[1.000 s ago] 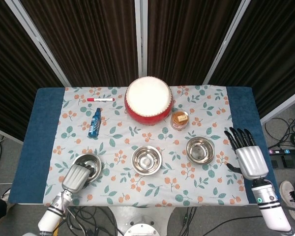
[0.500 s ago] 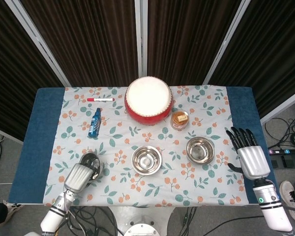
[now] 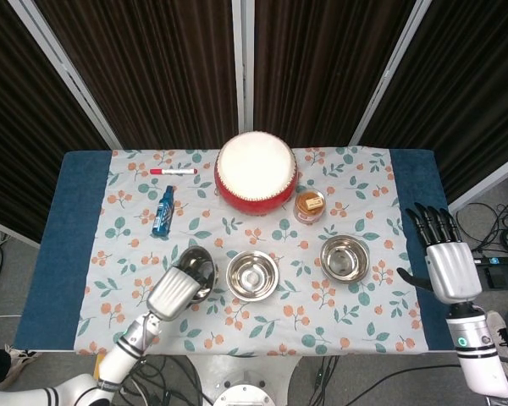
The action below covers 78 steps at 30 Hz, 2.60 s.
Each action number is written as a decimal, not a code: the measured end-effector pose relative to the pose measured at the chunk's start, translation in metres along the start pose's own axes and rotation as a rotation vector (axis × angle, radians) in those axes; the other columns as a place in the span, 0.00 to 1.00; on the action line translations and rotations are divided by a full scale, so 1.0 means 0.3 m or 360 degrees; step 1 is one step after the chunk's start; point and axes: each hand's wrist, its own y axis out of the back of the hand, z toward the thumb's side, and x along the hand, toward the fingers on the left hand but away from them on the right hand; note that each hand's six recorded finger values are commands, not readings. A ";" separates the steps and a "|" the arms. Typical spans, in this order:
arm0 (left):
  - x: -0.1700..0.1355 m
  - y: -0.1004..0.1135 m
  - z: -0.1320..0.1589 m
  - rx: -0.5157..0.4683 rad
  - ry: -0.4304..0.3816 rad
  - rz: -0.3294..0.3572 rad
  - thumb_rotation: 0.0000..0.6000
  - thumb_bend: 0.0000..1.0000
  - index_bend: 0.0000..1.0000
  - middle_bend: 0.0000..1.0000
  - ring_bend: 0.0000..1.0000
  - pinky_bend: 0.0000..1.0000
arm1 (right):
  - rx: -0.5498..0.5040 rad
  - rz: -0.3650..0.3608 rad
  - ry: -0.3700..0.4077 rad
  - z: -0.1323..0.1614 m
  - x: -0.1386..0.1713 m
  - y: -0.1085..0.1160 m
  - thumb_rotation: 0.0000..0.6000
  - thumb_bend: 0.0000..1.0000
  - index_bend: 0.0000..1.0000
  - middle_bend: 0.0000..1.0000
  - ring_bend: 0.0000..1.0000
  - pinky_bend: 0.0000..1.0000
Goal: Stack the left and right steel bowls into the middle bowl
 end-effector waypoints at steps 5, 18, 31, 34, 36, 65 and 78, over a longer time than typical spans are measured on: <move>0.102 -0.004 0.138 -0.0059 -0.0115 -0.0006 1.00 0.36 0.72 0.75 0.66 0.76 | -0.0019 -0.0069 -0.0024 -0.020 0.004 0.062 1.00 0.04 0.00 0.03 0.00 0.00; 0.209 -0.037 0.208 -0.0064 -0.0207 -0.0018 1.00 0.18 0.36 0.53 0.51 0.61 | -0.0029 -0.0088 -0.0082 -0.073 0.017 0.082 1.00 0.04 0.00 0.03 0.00 0.00; 0.121 0.072 0.082 -0.0049 -0.0132 -0.0022 1.00 0.11 0.27 0.41 0.36 0.48 | 0.0031 0.0037 -0.0086 -0.087 0.036 0.034 1.00 0.04 0.00 0.06 0.00 0.00; 0.064 0.110 -0.031 -0.0031 0.0026 -0.0004 1.00 0.11 0.29 0.41 0.34 0.47 | 0.0101 0.0160 -0.0079 -0.093 0.044 -0.028 1.00 0.05 0.02 0.11 0.00 0.00; 0.015 0.132 -0.124 -0.0016 0.0160 0.0012 1.00 0.11 0.29 0.41 0.33 0.45 | 0.0156 0.0248 -0.0061 -0.089 0.045 -0.085 1.00 0.06 0.07 0.16 0.01 0.00; -0.272 0.178 -0.504 -0.0225 0.0640 0.0239 1.00 0.09 0.30 0.40 0.32 0.37 | 0.0412 0.0802 0.0254 0.179 -0.117 -0.633 1.00 0.16 0.35 0.35 0.22 0.24; -0.270 0.165 -0.518 -0.0276 0.0647 0.0219 1.00 0.09 0.30 0.40 0.32 0.44 | 0.0421 0.0782 0.0250 0.195 -0.144 -0.667 1.00 0.37 0.67 0.58 0.46 0.52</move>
